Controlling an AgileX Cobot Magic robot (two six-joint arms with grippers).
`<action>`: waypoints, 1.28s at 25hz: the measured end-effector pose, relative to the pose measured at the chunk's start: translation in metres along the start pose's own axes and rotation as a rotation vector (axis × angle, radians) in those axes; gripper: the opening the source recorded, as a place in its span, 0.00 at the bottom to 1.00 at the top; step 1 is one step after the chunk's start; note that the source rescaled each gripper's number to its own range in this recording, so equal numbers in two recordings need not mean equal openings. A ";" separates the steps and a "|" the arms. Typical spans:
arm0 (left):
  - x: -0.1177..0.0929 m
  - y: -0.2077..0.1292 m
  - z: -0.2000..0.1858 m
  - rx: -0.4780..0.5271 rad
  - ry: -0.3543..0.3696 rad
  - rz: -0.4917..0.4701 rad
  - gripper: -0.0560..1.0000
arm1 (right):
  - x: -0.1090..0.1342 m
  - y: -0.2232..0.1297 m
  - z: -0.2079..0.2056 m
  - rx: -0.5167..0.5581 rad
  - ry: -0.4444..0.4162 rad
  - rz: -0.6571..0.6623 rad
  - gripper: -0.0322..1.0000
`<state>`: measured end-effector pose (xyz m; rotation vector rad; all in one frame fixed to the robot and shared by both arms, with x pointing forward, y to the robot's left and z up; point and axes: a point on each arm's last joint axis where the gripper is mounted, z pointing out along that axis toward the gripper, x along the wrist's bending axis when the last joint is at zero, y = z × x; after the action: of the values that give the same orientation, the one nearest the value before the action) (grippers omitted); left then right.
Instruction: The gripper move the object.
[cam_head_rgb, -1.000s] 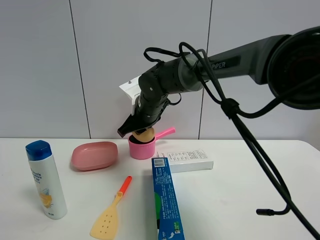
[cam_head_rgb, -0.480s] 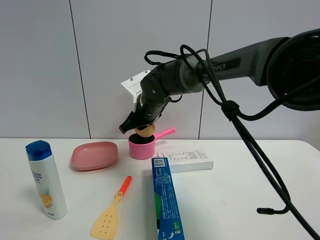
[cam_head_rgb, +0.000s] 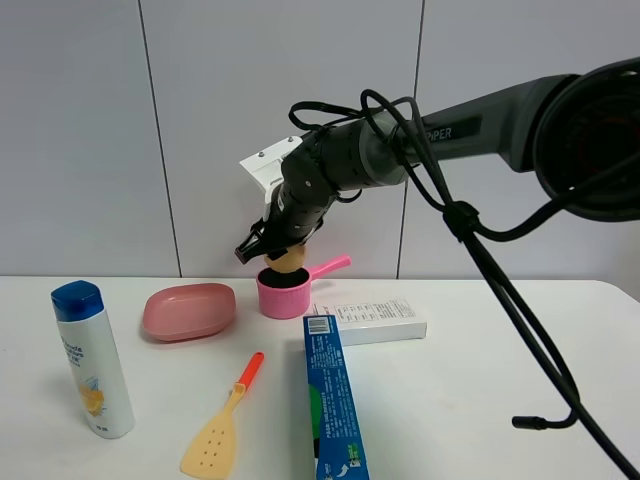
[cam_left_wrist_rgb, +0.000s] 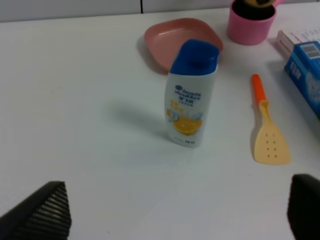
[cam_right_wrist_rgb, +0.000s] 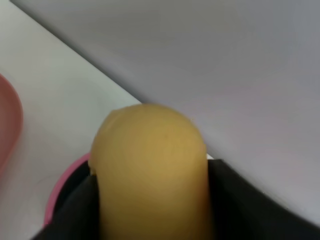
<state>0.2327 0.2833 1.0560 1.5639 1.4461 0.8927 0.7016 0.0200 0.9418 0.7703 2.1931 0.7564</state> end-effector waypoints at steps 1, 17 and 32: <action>0.000 0.000 0.000 0.000 0.000 0.000 1.00 | 0.000 0.000 0.000 0.000 0.000 0.000 0.39; 0.000 0.000 0.000 0.000 0.000 0.000 1.00 | -0.033 0.055 -0.089 -0.001 -0.072 0.066 0.76; 0.000 0.000 0.000 0.000 0.000 0.000 1.00 | -0.101 0.106 -0.374 -0.137 -0.082 0.258 0.74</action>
<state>0.2327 0.2833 1.0560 1.5639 1.4461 0.8927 0.5129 -0.0891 1.2791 1.0067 1.9689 0.9735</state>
